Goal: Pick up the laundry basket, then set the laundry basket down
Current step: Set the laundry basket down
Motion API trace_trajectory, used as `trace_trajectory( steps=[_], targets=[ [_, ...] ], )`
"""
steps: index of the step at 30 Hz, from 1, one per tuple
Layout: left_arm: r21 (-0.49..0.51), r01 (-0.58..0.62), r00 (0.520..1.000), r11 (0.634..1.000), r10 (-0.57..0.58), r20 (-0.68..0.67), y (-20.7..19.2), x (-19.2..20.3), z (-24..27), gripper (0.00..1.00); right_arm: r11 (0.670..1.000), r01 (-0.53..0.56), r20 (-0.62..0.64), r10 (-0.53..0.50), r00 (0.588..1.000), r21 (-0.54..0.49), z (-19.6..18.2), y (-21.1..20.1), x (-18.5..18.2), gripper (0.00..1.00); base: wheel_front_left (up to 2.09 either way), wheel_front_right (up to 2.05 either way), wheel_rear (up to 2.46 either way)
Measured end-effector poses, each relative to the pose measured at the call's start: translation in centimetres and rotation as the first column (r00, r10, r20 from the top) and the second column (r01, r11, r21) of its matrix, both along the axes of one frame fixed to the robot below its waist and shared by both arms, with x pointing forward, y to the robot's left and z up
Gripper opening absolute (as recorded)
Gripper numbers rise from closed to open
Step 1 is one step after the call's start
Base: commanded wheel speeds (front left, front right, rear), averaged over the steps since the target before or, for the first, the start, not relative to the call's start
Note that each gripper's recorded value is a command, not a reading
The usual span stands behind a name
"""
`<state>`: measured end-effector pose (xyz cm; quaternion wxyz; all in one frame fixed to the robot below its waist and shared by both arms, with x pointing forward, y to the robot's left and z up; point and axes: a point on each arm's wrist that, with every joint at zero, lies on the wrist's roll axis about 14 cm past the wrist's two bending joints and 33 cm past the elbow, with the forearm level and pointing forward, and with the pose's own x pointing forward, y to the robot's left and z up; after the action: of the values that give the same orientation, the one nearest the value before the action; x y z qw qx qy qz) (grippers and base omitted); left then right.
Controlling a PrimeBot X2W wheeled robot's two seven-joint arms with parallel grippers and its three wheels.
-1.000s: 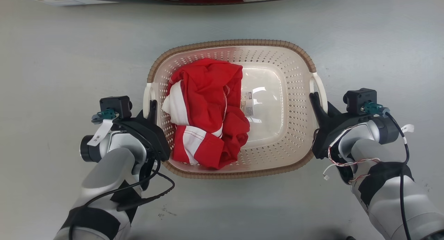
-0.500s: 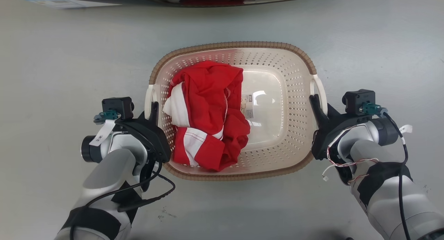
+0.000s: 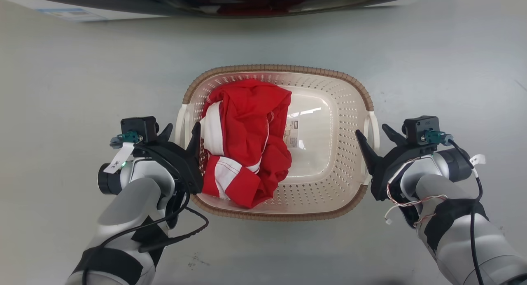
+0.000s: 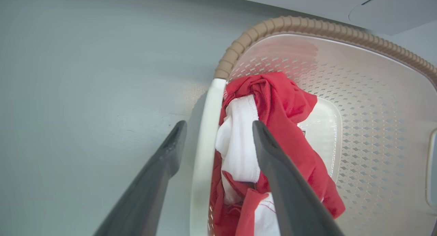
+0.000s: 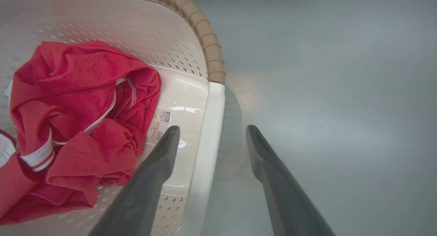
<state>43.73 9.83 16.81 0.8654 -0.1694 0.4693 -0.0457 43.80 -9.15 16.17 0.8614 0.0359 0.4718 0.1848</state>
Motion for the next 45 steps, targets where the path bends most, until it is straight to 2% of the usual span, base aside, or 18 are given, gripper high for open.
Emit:
trace_trajectory(
  steps=[10,28,36,45],
  targets=[
    [0.011,0.028,0.999,1.0,-0.029,0.018,-0.2,-0.4,1.8,1.0,1.0,0.027,0.049,-0.027,0.998,0.006,2.3,-0.4,0.3,1.0,0.0,0.0,0.0],
    [0.036,0.072,0.977,0.997,-0.078,0.199,-0.6,-1.0,9.4,1.0,0.989,0.138,0.173,-0.146,0.974,0.056,9.5,-1.8,-1.7,1.0,0.0,0.0,0.0],
    [0.014,0.036,0.953,0.999,-0.039,0.301,-0.3,-1.3,13.4,1.0,0.981,0.164,0.277,-0.186,0.943,0.099,13.7,-2.3,-1.4,1.0,0.0,0.0,0.0],
    [0.024,-0.009,0.891,1.0,-0.003,0.453,0.9,-1.1,18.8,1.0,0.974,0.183,0.416,-0.221,0.882,0.131,18.8,-3.0,-1.3,1.0,0.0,0.0,0.0]
  ],
)
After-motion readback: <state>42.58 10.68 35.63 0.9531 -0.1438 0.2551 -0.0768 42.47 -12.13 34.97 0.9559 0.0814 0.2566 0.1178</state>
